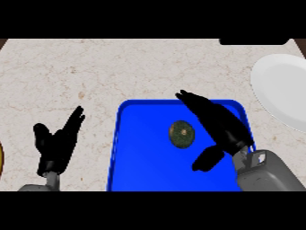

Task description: Pick the squash from the tray and place it in the plate

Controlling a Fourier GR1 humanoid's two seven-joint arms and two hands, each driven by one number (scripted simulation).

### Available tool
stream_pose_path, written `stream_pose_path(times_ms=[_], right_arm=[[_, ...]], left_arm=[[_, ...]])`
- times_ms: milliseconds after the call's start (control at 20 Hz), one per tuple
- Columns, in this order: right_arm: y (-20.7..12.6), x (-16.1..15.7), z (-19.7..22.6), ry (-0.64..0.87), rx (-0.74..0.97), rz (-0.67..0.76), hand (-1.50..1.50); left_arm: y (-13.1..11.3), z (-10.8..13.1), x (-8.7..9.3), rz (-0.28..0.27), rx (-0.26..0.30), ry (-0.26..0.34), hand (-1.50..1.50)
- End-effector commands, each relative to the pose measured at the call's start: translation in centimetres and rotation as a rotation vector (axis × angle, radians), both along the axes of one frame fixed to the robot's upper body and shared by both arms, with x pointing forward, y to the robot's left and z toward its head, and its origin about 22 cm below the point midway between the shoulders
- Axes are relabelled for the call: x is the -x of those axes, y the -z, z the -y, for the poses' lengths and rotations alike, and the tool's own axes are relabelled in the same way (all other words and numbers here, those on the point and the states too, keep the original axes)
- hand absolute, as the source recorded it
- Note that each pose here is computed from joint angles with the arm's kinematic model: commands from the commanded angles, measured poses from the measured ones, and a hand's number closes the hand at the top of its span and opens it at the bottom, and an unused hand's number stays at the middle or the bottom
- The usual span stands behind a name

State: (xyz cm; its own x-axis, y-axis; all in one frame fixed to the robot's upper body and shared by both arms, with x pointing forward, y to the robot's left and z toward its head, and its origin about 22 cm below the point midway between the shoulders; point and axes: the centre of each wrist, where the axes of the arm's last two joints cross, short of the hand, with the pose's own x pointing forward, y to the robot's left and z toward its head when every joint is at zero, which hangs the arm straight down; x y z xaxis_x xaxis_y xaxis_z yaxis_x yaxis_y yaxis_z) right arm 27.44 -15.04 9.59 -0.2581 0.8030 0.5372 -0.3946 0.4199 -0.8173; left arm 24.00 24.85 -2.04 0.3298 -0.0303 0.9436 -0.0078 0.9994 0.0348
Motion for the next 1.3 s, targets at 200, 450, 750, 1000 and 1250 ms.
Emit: stream_pose_path(times_ms=[200, 450, 750, 1000, 1250], right_arm=[[1.8, 0.1, -1.5, 0.033, 0.099, 0.028, -1.5], [3.7, 1.1, -2.2, 0.07, 0.149, 0.033, -1.5], [5.0, -1.3, -1.8, 0.044, 0.123, -0.001, -1.5], [4.7, -2.6, -2.1, 0.021, 0.181, -0.026, -1.5], [7.3, -0.7, -1.8, -0.09, 0.283, 0.018, 1.5]], left_arm=[[1.8, 1.5, 1.8, -0.033, 0.008, 0.013, 0.0], [0.7, -0.5, 1.3, -0.048, 0.027, 0.011, 0.0], [3.0, 1.4, 1.2, -0.054, 0.015, 0.009, 0.0], [2.4, 0.4, 0.7, -0.046, 0.029, 0.021, 0.0], [0.5, 0.3, 0.2, -0.04, 0.032, 0.011, 0.0]])
